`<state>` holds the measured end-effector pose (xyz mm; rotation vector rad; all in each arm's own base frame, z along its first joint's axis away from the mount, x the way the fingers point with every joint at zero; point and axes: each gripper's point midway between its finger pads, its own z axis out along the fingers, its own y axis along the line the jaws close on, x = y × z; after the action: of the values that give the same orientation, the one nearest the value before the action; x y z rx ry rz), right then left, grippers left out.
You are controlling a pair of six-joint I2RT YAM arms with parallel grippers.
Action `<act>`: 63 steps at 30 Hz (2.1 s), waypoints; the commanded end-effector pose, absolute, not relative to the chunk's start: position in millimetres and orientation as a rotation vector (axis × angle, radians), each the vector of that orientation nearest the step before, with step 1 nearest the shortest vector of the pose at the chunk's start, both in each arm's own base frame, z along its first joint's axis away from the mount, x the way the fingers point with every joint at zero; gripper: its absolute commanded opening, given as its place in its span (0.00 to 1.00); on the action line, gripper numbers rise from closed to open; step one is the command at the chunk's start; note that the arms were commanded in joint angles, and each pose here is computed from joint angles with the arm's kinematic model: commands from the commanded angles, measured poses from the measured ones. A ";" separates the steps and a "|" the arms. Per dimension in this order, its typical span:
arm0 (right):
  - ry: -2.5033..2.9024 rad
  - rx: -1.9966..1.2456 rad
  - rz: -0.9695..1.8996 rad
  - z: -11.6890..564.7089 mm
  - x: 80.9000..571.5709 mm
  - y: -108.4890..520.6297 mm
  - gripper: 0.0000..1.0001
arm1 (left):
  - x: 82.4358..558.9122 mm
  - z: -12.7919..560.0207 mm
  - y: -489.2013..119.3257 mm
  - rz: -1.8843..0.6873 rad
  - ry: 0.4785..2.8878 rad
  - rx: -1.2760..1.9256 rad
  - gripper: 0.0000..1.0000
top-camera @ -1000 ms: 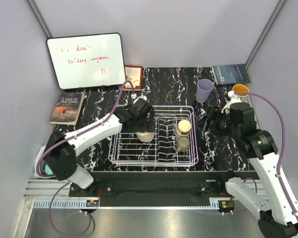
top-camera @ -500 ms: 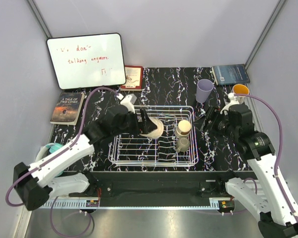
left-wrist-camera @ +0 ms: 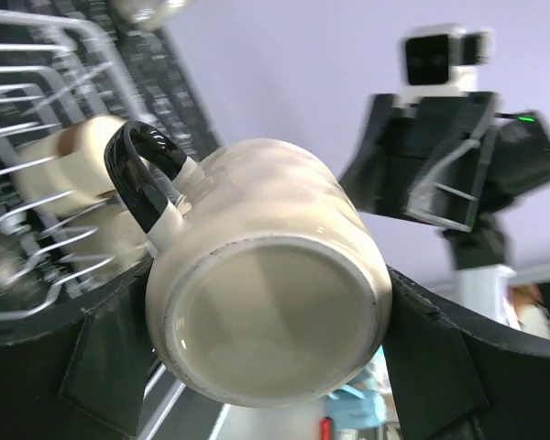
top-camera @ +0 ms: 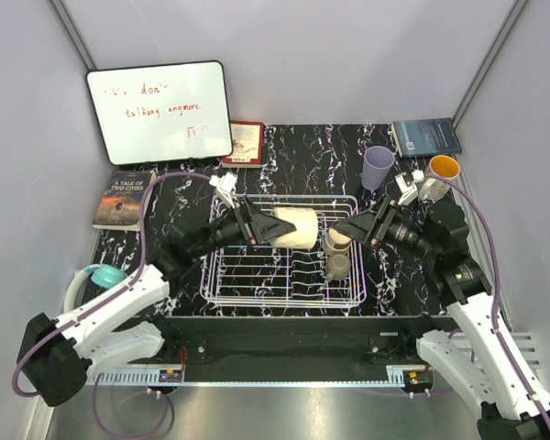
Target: Unload the cups from the dish rack
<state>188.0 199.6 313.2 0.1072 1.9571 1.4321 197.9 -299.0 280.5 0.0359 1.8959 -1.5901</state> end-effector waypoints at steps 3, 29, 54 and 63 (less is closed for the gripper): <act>1.728 -0.108 1.763 371.0 157.7 218.9 0.58 | 174.7 352.9 -308.2 -1.870 1.595 0.202 0.00; 1.787 -0.250 1.856 363.9 160.5 234.8 0.59 | 164.5 352.5 -331.6 -2.033 1.599 0.324 0.00; 1.867 -0.232 1.642 344.7 162.6 224.4 0.60 | 190.6 365.8 -321.9 -1.847 1.609 0.285 0.00; 1.857 -0.255 1.603 349.9 165.2 223.4 0.61 | 182.0 377.9 -314.1 -1.815 1.597 0.314 0.00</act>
<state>164.1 224.1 340.5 -0.2161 1.8883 1.6455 197.8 -322.9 298.2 0.1748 1.8793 -1.7639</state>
